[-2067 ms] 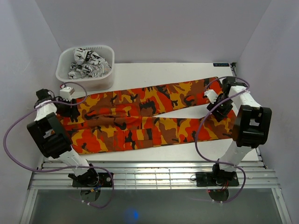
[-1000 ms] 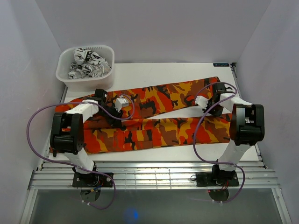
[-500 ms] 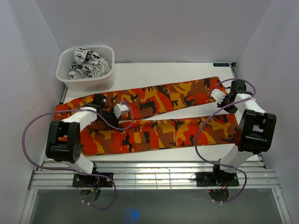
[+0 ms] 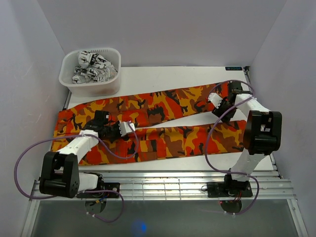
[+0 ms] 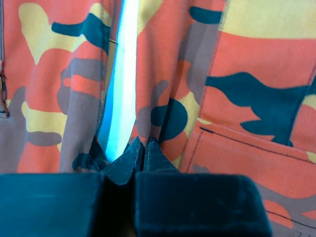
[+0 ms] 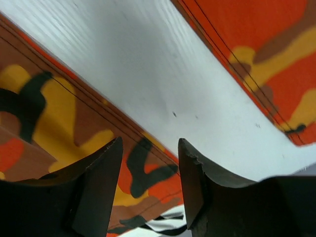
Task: Fold and stack the trousers
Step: Flatten the trousers out
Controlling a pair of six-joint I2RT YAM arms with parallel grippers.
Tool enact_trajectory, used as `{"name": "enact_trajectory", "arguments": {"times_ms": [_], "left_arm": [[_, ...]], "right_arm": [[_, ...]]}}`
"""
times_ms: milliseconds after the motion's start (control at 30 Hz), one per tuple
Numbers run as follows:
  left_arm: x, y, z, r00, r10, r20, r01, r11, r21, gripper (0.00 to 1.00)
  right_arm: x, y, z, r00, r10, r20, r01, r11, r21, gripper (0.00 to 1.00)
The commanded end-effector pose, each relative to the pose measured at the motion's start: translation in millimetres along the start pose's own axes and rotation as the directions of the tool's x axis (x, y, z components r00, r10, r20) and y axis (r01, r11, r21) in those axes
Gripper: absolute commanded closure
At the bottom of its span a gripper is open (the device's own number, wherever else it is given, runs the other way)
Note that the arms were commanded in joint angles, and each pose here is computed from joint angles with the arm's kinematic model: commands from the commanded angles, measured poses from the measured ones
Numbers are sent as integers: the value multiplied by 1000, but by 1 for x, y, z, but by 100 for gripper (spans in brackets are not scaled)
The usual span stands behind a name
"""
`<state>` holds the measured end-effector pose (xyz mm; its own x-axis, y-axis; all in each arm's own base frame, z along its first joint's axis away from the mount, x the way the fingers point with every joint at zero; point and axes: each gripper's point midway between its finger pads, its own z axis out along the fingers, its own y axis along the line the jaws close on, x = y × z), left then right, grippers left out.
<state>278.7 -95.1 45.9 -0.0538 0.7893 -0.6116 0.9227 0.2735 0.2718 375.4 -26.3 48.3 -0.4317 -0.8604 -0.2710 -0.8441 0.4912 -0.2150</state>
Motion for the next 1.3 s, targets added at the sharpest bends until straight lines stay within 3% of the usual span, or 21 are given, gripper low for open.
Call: {"name": "enact_trajectory", "arguments": {"times_ms": [0,100,300,367,400,433,700,833,867,900,933,1000,1100,1133,1167,1233,1267], "left_arm": [[-5,12,-8,986,166,8,-164,982,-88,96],[0,7,-9,974,226,-9,-225,968,-112,96],[10,1,-6,969,245,-42,-248,962,-114,93],[10,3,-6,968,246,-41,-249,961,-122,87],[8,4,-6,968,249,-37,-251,960,-126,85],[9,5,-6,970,240,-36,-243,961,-130,82],[8,11,-10,967,251,-46,-255,949,-187,50],[4,17,-10,974,226,-25,-225,948,-225,35],[2,19,-10,982,188,-11,-185,954,-236,31],[0,22,-11,986,167,-6,-163,955,-247,29],[-2,25,-13,989,147,-3,-143,957,-254,28],[-15,41,-25,997,78,24,-67,950,-306,27],[-26,54,-55,996,-42,78,64,952,-299,25],[-18,40,-61,992,-117,54,126,964,-234,25],[-28,53,-78,989,-130,69,143,960,-242,25],[-9,52,-98,974,-217,69,226,956,-186,26],[2,31,-106,953,-302,32,303,947,-108,28]], "right_arm": [[-10,32,13,1000,1,14,1,995,-103,45],[-20,54,25,998,-63,9,64,989,-137,44],[5,90,40,990,-128,-61,112,970,-216,49],[17,93,44,984,-150,-96,128,970,-205,63],[20,92,45,982,-157,-104,135,972,-194,87],[23,87,46,981,-155,-118,134,977,-168,92],[39,24,6,996,32,-79,-29,999,42,92],[57,20,3,992,55,-113,-48,997,66,92],[56,22,4,992,63,-108,-56,997,61,90],[55,28,6,991,86,-107,-82,996,45,64],[51,27,4,990,97,-102,-93,995,45,46],[47,21,-3,988,123,-90,-117,991,66,24],[45,10,-29,991,130,-35,-126,987,101,12],[47,14,-36,992,126,-27,-124,989,76,12],[49,11,-45,996,89,-21,-87,993,81,12],[64,13,-62,998,65,-26,-62,995,79,15],[75,23,-64,998,22,-53,-19,999,42,18]]}}
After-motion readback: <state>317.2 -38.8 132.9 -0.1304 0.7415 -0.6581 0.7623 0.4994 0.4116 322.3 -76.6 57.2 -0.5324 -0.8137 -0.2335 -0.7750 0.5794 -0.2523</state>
